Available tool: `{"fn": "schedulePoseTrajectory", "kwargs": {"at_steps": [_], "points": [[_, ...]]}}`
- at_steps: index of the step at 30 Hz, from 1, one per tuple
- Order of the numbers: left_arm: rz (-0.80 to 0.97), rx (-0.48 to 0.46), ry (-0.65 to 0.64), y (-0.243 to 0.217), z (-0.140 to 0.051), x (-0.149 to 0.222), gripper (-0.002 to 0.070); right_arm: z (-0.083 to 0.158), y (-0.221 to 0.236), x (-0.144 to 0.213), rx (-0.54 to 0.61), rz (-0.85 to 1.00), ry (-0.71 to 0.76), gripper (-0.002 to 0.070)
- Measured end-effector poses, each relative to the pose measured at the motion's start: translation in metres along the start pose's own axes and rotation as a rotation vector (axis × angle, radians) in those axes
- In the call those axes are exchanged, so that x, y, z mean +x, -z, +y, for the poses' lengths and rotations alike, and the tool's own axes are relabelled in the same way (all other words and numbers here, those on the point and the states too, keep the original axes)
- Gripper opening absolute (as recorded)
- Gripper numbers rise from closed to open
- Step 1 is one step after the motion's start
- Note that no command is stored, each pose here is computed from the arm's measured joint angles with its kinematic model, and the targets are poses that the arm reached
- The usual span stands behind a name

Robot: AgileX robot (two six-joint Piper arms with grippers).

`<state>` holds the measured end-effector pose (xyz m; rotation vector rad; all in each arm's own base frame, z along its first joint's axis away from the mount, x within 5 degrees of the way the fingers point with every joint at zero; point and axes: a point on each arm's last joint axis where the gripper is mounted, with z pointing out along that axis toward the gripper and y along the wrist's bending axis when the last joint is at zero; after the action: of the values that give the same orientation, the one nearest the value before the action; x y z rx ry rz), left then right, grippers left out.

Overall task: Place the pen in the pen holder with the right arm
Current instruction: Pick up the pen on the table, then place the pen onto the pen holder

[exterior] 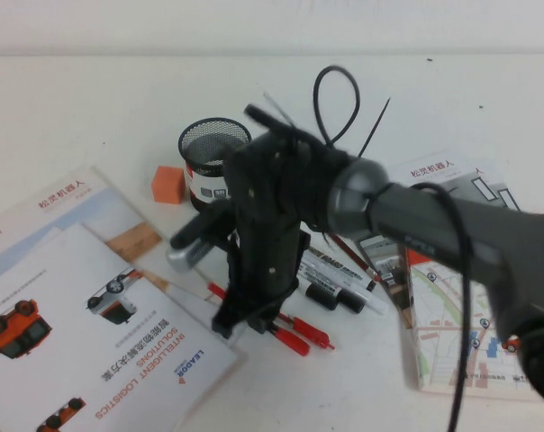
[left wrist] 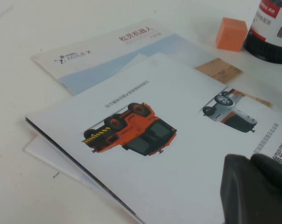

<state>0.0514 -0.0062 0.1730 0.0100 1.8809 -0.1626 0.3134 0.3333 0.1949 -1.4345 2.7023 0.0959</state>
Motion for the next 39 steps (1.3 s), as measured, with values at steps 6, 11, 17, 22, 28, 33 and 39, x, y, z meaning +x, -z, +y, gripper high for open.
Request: {"fn": "schedulePoseTrajectory", "kwargs": {"at_steps": [6,11,17,22,28,33,39], "points": [[0.0,0.0,0.0,0.0,0.0,0.0,-0.0002,0.006,0.067,0.0,-0.023,-0.32,-0.104,0.0066],[0.0,0.0,0.0,0.0,0.0,0.0,-0.0003,0.008,0.091,0.02,0.023,-0.67,-0.201,0.0066],[0.0,0.0,0.0,0.0,0.0,0.0,-0.0002,-0.005,0.086,0.031,0.069,-1.101,-0.248,0.0066],[0.0,0.0,0.0,0.0,0.0,0.0,-0.0003,-0.023,0.09,0.017,0.03,-1.402,-0.15,0.0066],[0.0,0.0,0.0,0.0,0.0,0.0,-0.0002,-0.053,0.08,-0.008,0.055,-1.539,-0.129,0.0066],[0.0,0.0,0.0,0.0,0.0,0.0,-0.0003,-0.078,0.058,-0.026,0.12,-1.536,-0.125,0.0066],[0.0,0.0,0.0,0.0,0.0,0.0,-0.0003,-0.097,0.036,-0.034,0.147,-1.518,-0.147,0.0067]]}}
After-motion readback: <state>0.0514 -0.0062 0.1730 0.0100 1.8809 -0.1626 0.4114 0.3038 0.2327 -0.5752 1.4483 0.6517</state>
